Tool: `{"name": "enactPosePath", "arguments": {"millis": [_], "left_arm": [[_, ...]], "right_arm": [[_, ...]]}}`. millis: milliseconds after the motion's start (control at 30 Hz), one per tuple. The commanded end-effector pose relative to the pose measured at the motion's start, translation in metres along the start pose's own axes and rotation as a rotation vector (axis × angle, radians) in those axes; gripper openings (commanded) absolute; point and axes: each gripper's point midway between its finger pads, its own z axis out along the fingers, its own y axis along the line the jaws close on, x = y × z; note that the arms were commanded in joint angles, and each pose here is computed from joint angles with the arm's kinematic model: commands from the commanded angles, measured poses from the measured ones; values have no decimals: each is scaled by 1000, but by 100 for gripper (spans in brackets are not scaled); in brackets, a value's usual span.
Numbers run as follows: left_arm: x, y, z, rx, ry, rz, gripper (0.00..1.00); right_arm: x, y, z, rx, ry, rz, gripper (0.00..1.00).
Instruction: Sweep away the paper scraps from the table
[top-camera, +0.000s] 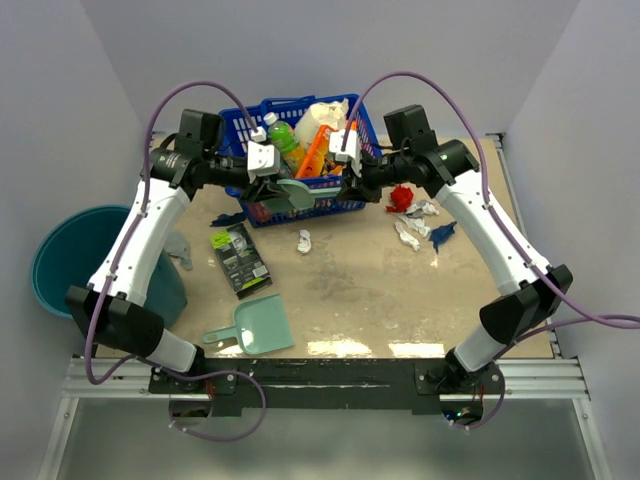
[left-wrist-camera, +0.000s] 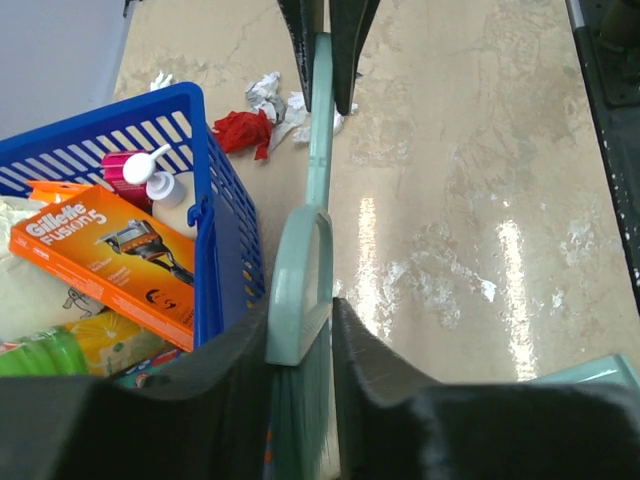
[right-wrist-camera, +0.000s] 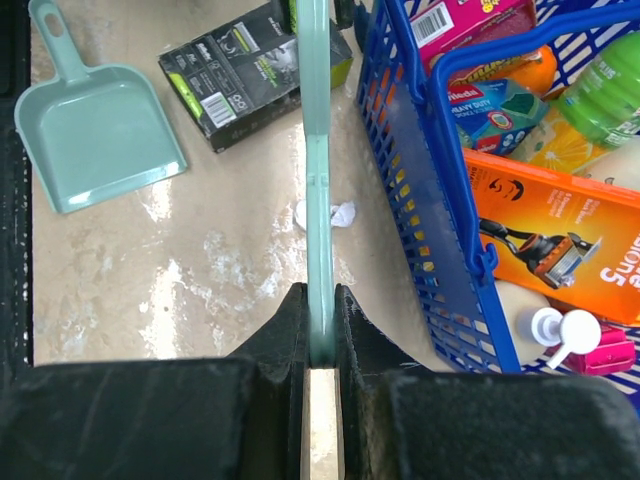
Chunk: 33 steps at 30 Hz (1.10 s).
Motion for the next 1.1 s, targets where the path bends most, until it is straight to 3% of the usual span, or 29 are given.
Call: {"name": "enactPosePath", "arguments": {"millis": [0, 133, 167, 233, 267, 300, 400, 633, 833, 1067], "left_arm": [[-13, -11, -2, 39, -34, 0, 21], [-12, -15, 0, 45, -52, -51, 0], [-15, -14, 0, 38, -66, -72, 0], [-13, -18, 3, 50, -90, -125, 0], [-17, -18, 2, 46, -110, -152, 0], [-19, -22, 3, 71, -138, -180, 0], [-23, -32, 6, 123, -205, -274, 0], [-25, -44, 12, 146, -314, -445, 0], [-20, -38, 14, 121, -315, -474, 0], [-20, -34, 15, 128, -317, -479, 0]], "right_arm": [[-24, -11, -6, 35, -64, -43, 0], [-28, -9, -4, 27, -92, 2, 0], [-30, -9, -4, 19, -113, 36, 22], [-41, -20, -16, 28, -214, 163, 41], [-38, -23, -18, 13, -248, 234, 57], [-55, -22, -25, -48, -346, 329, 62], [-55, -25, -35, -135, -426, 490, 86], [-47, -7, -32, -247, -422, 544, 85], [-37, 6, -31, -255, -397, 584, 76], [-18, 7, -30, -168, -324, 504, 69]]}}
